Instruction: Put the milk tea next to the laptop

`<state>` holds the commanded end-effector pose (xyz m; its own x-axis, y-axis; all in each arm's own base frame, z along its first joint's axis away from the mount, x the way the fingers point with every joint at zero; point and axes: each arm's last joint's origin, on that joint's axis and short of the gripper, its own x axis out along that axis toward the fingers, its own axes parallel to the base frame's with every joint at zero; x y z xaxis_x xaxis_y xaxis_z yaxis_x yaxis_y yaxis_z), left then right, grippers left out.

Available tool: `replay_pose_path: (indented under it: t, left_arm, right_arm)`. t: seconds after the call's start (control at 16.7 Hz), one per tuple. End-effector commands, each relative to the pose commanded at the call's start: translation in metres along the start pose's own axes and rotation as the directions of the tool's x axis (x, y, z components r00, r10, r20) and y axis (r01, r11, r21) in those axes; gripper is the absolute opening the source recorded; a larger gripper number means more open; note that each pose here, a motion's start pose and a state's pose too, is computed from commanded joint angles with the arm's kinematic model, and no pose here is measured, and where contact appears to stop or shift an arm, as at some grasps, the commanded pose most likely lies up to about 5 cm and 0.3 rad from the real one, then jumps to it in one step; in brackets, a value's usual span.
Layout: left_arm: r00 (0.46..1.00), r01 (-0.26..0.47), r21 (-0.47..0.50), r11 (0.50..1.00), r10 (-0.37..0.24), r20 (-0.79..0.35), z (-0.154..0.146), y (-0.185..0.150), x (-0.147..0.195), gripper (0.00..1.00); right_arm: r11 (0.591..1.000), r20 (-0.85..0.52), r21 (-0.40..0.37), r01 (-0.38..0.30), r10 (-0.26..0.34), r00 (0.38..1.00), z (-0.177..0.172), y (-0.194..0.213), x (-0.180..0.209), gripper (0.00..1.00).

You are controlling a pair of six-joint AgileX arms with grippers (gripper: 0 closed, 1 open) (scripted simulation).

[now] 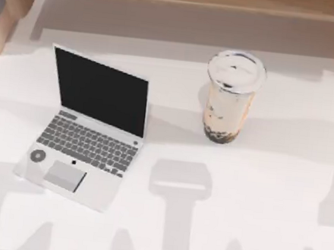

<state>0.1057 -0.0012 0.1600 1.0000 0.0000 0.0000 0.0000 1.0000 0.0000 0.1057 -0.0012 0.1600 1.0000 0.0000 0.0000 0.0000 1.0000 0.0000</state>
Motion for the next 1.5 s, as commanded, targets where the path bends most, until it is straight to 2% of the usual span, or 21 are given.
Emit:
replay_pose_path:
  t: [0.24,0.6,0.84,1.08,1.26,1.5]
  left_arm:
    - [1.0,0.0,0.0,1.0,0.0,0.0,0.0,0.0,0.0,1.0]
    - [1.0,0.0,0.0,1.0,0.0,0.0,0.0,0.0,0.0,1.0]
    - [1.0,0.0,0.0,1.0,0.0,0.0,0.0,0.0,0.0,1.0]
    - [1.0,0.0,0.0,1.0,0.0,0.0,0.0,0.0,0.0,1.0]
    - [1.0,0.0,0.0,1.0,0.0,0.0,0.0,0.0,0.0,1.0]
    - [1.0,0.0,0.0,1.0,0.0,0.0,0.0,0.0,0.0,1.0]
  right_arm:
    - [1.0,-0.001,0.003,-0.009,0.009,1.0,0.002,0.002,0.002,1.0]
    - [0.996,0.005,0.017,-0.083,0.083,0.997,0.024,0.024,0.022,1.0]
    - [0.991,0.053,0.02,-0.135,0.134,0.99,0.049,0.06,0.053,1.0]
    - [0.987,0.136,0.043,-0.156,0.149,0.979,0.061,0.117,0.091,1.0]
    - [0.987,0.171,0.073,-0.145,0.13,0.977,0.045,0.166,0.113,1.0]
    - [0.992,0.136,0.083,-0.093,0.081,0.987,-0.009,0.218,0.121,1.0]
